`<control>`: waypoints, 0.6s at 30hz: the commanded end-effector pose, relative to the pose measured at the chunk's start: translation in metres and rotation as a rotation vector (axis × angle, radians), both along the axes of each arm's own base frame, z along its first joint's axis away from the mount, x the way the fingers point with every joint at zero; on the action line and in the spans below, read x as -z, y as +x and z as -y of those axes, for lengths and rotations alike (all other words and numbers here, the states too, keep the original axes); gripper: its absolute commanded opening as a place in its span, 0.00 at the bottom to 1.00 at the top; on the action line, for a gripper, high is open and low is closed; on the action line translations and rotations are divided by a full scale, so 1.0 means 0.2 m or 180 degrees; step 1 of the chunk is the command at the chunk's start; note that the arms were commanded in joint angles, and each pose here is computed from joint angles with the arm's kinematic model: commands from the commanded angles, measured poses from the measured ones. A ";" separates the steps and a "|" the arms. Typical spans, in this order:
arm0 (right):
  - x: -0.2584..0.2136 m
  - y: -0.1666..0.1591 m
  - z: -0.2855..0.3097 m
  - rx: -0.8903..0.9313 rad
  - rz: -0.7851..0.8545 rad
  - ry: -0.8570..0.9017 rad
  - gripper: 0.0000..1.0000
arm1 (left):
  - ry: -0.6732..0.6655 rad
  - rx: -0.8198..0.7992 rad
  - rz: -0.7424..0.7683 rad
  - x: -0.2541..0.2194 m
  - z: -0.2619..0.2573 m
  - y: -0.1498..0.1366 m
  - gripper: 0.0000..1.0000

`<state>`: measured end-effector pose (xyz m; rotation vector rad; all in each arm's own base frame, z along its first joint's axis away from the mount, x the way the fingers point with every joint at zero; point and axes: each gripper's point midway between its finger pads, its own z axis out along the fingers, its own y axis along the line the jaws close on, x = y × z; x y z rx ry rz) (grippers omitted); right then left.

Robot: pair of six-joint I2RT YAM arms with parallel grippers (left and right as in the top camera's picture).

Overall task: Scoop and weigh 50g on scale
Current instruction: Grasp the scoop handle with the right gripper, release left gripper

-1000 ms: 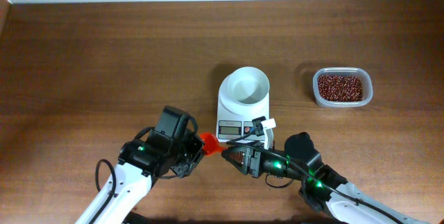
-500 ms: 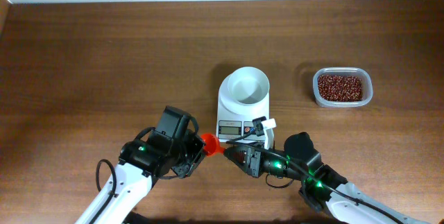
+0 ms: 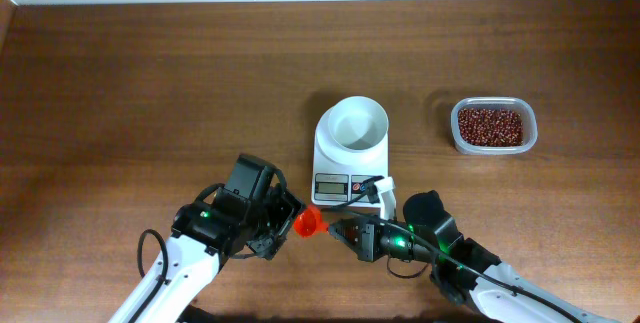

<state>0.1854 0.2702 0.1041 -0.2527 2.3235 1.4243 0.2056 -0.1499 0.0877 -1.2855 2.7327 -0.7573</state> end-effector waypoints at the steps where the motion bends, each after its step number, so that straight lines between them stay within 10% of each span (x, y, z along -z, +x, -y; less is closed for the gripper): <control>1: 0.02 -0.02 0.00 -0.0157 0.0201 -0.0114 0.04 | 0.0057 0.0034 0.0134 -0.02 -0.04 0.03 0.73; 9: -0.01 -0.11 0.13 -0.0137 0.0287 -0.0411 0.04 | 0.0094 0.0217 0.1320 -0.35 -0.19 0.09 0.94; 18: -0.40 -0.19 0.34 0.0089 0.0844 0.0224 0.04 | 0.0285 0.0154 0.1159 -0.30 -0.26 0.01 0.99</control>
